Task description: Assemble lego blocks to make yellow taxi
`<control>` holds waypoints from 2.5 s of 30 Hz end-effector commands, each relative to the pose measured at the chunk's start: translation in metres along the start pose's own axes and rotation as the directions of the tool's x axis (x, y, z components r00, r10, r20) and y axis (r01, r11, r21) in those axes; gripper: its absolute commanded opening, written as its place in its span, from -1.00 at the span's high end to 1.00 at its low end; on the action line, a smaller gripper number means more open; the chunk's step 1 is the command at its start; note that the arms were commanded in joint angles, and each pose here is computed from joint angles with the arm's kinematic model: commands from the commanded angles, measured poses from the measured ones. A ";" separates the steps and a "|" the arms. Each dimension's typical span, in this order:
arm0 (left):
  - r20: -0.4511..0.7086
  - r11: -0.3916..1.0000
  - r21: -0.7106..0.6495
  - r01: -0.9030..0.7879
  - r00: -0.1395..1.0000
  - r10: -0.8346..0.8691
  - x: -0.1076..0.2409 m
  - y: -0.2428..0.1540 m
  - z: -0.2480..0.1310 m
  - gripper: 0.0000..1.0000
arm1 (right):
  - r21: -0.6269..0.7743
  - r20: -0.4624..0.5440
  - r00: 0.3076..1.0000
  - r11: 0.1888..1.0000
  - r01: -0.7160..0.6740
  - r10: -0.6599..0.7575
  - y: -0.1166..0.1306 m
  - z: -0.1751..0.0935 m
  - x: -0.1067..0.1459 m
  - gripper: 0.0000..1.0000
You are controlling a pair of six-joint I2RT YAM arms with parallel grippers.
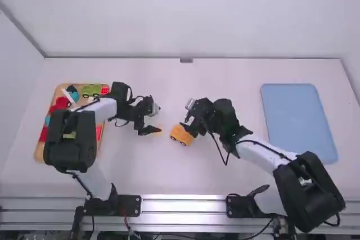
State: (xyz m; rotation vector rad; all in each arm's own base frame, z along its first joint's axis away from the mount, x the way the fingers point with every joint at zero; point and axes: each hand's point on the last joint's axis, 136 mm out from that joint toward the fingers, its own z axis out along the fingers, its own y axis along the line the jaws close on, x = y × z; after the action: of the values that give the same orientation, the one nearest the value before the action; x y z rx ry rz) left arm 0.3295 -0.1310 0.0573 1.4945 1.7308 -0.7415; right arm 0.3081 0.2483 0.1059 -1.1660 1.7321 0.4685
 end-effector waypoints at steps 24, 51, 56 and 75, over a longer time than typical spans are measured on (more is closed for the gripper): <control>0.010 0.992 -0.106 0.065 0.998 -0.064 0.040 -0.008 0.004 -0.98 | 0.051 0.099 0.991 0.995 -0.090 0.085 0.047 -0.015 0.041 -0.96; -0.010 0.998 -0.060 0.000 1.000 -0.001 0.068 -0.019 0.033 -0.45 | 0.088 0.167 0.980 0.988 -0.129 0.113 0.013 -0.024 0.039 -0.97; -0.040 0.996 -0.083 -0.018 0.999 0.015 0.077 -0.020 0.035 -0.34 | 0.089 0.168 0.980 0.988 -0.125 0.108 0.013 -0.024 0.039 -0.97; -0.058 0.994 -0.106 -0.011 0.998 0.005 0.084 -0.018 0.031 -0.21 | 0.095 0.183 0.978 0.988 -0.120 0.101 0.007 -0.021 0.029 -0.96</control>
State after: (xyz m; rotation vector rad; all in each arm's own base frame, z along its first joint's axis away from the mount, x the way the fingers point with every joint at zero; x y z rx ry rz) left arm 0.3133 -0.1175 -0.0201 1.4462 1.7360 -0.6280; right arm 0.2839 0.2184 0.0830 -0.9301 1.6684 0.5215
